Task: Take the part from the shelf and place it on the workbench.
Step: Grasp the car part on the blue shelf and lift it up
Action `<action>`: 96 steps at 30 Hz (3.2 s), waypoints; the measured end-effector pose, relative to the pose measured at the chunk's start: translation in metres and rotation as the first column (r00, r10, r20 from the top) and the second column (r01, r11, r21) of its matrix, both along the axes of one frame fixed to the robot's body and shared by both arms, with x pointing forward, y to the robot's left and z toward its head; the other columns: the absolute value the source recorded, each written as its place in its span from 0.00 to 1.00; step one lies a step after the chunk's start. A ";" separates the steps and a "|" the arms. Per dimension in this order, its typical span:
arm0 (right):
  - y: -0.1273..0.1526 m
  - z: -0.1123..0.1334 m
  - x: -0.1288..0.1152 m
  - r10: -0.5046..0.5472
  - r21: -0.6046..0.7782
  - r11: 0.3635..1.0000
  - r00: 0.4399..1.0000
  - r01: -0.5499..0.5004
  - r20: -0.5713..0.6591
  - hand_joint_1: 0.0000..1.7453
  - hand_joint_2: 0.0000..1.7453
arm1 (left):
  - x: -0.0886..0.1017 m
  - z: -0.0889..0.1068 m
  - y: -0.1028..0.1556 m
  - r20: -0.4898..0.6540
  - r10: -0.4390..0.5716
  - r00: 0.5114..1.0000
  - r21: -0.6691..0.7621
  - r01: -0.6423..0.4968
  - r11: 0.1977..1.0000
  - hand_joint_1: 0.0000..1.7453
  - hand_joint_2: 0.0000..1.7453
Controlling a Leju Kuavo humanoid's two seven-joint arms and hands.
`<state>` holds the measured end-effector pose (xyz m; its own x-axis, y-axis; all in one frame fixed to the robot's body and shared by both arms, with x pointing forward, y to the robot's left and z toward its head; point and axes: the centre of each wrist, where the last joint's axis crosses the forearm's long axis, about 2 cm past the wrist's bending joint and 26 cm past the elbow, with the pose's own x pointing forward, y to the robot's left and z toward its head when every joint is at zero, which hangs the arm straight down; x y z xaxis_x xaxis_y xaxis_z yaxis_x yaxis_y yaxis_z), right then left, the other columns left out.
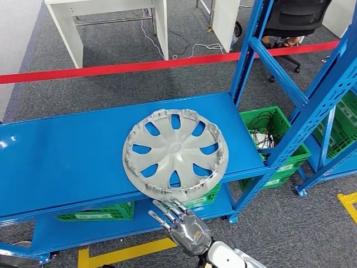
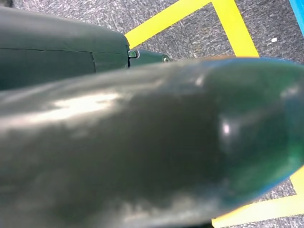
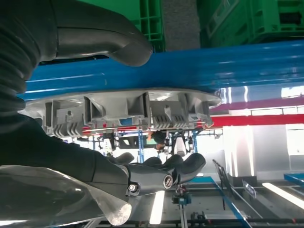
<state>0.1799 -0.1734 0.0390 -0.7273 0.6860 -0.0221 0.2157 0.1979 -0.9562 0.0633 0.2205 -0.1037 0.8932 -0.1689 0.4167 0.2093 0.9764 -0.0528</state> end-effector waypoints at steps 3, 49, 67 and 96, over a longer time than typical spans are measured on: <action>0.000 -0.001 0.000 -0.001 -0.006 1.000 1.000 0.001 -0.003 0.00 1.00 | 0.000 0.000 0.000 0.000 -0.001 1.000 0.000 0.001 1.000 0.00 0.00; 0.018 0.000 0.017 -0.110 -0.044 0.993 0.993 0.113 0.047 0.00 1.00 | -0.001 0.000 0.000 -0.003 -0.010 1.000 -0.002 0.010 1.000 0.00 0.00; 0.019 0.008 0.023 -0.128 -0.016 0.991 0.990 0.129 0.067 0.00 1.00 | -0.001 0.000 0.000 -0.003 -0.014 1.000 -0.001 0.014 1.000 0.00 0.00; 0.018 0.008 0.035 -0.139 -0.040 0.989 0.986 0.143 0.089 0.00 1.00 | 0.000 0.000 0.001 -0.002 -0.021 1.000 -0.005 0.021 1.000 0.00 0.00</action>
